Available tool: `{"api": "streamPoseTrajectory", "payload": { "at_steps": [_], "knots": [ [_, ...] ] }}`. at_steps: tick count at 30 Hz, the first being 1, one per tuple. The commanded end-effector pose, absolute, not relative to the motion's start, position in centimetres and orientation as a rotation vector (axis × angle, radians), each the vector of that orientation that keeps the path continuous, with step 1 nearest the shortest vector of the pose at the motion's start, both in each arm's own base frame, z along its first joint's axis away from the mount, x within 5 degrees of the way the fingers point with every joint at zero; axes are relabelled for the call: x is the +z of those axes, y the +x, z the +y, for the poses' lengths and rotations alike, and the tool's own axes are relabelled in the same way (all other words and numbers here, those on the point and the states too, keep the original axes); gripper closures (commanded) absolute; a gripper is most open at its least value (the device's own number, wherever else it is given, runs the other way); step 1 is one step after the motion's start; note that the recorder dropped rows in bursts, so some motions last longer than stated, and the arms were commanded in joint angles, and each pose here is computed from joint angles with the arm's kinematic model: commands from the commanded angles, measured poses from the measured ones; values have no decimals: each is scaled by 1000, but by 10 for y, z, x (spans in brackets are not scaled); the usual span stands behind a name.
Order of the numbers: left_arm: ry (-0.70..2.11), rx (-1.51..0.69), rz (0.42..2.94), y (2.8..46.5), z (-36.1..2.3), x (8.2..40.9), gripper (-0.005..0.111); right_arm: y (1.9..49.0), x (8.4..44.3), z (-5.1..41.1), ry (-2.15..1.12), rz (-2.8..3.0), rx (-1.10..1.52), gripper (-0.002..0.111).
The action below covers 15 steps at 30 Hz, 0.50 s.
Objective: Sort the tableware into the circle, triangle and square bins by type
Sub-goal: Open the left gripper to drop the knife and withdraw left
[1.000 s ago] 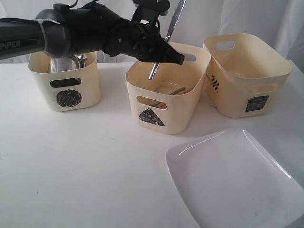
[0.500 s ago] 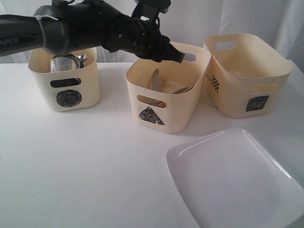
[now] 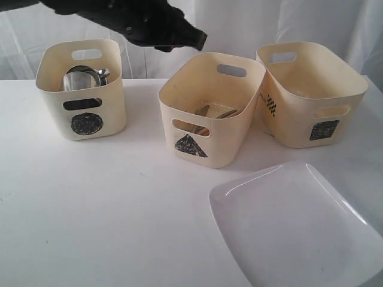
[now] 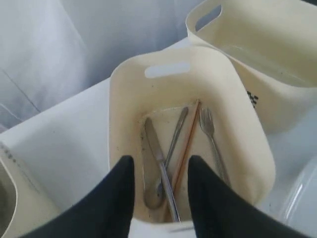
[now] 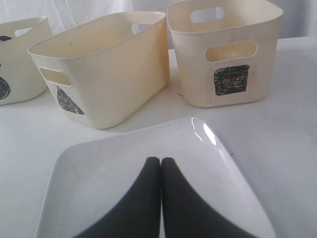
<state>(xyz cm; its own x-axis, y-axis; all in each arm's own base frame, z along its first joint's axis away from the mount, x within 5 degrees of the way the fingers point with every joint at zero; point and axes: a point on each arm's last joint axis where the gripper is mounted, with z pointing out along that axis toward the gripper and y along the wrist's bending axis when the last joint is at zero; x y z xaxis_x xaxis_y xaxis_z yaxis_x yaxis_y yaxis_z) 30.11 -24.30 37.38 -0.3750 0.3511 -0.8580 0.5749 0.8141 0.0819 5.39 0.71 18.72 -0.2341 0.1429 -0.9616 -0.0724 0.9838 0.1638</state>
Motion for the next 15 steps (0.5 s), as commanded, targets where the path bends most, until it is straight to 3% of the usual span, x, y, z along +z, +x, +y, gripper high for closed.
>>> {"api": "streamPoseTrajectory", "payload": {
  "at_steps": [1,15],
  "knots": [
    [685,-303,2006,267,-216,375,65,54,186,7,49,1784,200,108],
    [626,-406,1917,148,-118,351,65,54,186,7,49,1784,200,108]
  ]
}}
